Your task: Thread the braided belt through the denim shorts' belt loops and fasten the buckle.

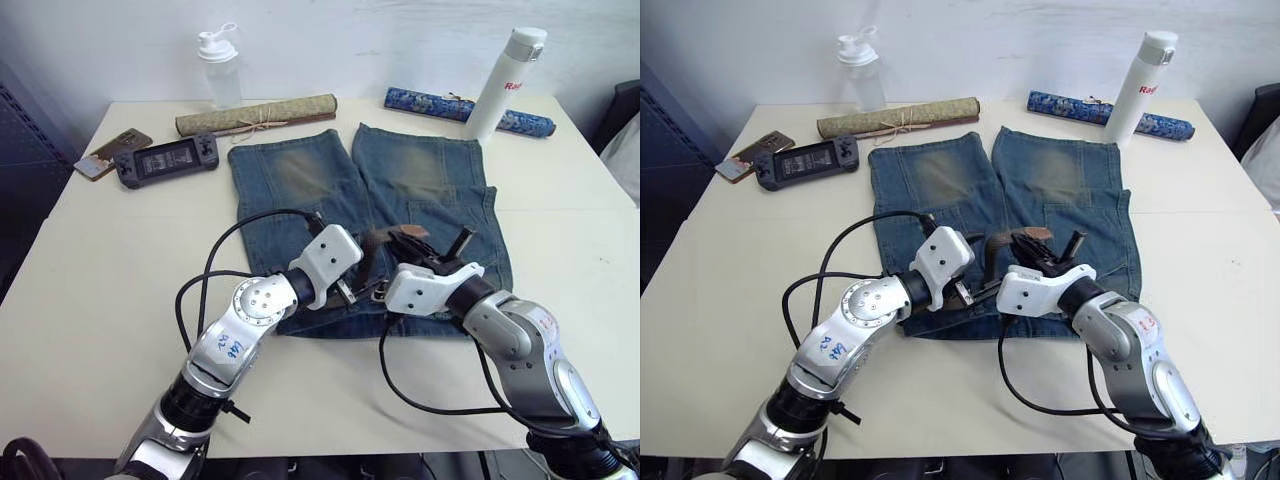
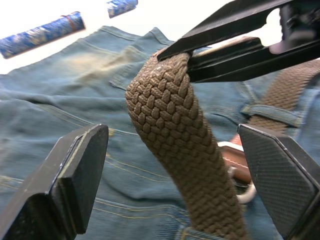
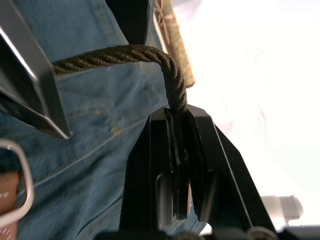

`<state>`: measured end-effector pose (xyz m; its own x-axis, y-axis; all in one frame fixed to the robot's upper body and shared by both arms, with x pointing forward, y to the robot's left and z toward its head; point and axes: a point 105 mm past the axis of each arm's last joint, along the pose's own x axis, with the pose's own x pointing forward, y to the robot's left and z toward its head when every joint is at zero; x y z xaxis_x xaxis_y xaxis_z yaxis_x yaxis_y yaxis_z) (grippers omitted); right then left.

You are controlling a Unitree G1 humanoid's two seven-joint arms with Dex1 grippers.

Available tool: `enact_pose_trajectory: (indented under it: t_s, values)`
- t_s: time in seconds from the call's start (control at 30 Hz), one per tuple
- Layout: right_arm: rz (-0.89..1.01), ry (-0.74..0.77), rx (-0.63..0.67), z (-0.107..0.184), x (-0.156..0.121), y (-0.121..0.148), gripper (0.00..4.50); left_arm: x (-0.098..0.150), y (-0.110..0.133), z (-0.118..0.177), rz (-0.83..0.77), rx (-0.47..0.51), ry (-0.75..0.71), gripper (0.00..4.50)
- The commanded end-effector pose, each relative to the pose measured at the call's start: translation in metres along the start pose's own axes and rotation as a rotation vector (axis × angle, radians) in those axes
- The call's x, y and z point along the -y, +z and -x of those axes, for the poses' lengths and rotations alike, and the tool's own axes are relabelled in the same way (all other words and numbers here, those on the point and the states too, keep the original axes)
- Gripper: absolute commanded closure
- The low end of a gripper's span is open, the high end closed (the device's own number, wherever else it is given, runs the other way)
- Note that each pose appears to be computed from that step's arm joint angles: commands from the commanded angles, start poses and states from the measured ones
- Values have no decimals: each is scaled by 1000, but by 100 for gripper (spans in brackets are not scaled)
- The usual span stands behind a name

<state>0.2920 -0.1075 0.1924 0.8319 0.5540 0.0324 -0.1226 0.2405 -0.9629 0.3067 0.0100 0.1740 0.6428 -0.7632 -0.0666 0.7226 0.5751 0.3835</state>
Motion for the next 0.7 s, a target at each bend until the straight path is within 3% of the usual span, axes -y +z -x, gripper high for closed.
enact_pose_trajectory:
  t_s: [0.03,0.23,0.33,0.53,0.6,0.7]
  values:
    - [22,-34,53,2,6,16,445,0,10,-4,-20,32,23,0]
    - [24,-26,56,2,3,18,445,0,8,-6,-21,27,22,0]
    - [23,-27,57,2,3,19,450,1,8,-8,-25,31,21,86]
    - [21,-25,61,2,2,20,450,-1,7,-8,-44,32,22,373]
    - [20,-27,60,2,2,20,450,-2,8,-8,-54,34,25,446]
    - [-19,-26,55,2,1,19,450,-2,9,-8,-60,41,25,446]
